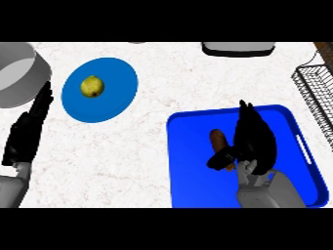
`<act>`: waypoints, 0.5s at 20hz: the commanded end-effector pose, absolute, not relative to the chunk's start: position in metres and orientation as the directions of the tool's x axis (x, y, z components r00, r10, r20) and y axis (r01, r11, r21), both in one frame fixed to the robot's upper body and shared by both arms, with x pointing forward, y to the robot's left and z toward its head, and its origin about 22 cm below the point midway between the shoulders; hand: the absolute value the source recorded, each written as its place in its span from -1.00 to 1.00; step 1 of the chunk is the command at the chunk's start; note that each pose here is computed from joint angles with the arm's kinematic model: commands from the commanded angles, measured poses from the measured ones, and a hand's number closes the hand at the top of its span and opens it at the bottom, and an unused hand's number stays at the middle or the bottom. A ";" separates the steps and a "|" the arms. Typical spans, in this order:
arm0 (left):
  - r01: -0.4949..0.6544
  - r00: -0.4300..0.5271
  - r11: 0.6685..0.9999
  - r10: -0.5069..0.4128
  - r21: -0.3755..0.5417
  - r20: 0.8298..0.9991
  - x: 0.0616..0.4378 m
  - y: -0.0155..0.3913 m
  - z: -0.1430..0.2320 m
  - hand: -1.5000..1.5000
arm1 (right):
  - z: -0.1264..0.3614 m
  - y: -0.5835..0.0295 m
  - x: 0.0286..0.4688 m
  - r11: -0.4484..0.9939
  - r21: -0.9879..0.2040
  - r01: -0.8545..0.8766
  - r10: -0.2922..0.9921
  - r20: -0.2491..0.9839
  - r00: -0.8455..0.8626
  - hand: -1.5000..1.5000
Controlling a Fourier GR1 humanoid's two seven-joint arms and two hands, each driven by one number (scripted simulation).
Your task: Pick the sweet potato from the tray and place it in the tiered basket
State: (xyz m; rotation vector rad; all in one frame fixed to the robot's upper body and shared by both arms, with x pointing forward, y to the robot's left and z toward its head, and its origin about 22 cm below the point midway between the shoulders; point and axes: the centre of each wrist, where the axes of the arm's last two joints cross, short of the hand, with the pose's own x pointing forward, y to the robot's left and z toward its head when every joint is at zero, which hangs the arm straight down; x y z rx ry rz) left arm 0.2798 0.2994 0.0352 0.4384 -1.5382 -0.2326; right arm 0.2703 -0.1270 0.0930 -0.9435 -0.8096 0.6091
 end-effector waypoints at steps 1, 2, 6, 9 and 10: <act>-0.129 0.041 0.900 -0.415 0.416 0.909 0.286 0.293 0.038 0.00 | 0.098 -0.108 0.268 0.395 -0.903 -0.170 0.701 0.177 0.691 -1.00; -0.121 0.032 0.901 -0.417 0.417 0.908 0.285 0.302 0.041 0.00 | 0.090 -0.100 0.266 0.389 -0.902 -0.189 0.713 0.164 0.682 -1.00; -0.127 0.026 0.911 -0.393 0.393 0.919 0.281 0.292 0.036 0.00 | 0.082 -0.106 0.270 0.305 -0.931 -0.201 0.713 0.083 0.697 -1.00; -0.129 0.043 0.898 -0.418 0.420 0.907 0.273 0.296 0.029 0.00 | 0.092 -0.094 0.270 0.284 -0.942 -0.178 0.725 0.089 0.683 -1.00; -0.120 0.030 0.904 -0.410 0.410 0.912 0.278 0.305 0.041 0.00 | 0.087 -0.098 0.272 0.281 -0.940 -0.195 0.723 0.074 0.687 -1.00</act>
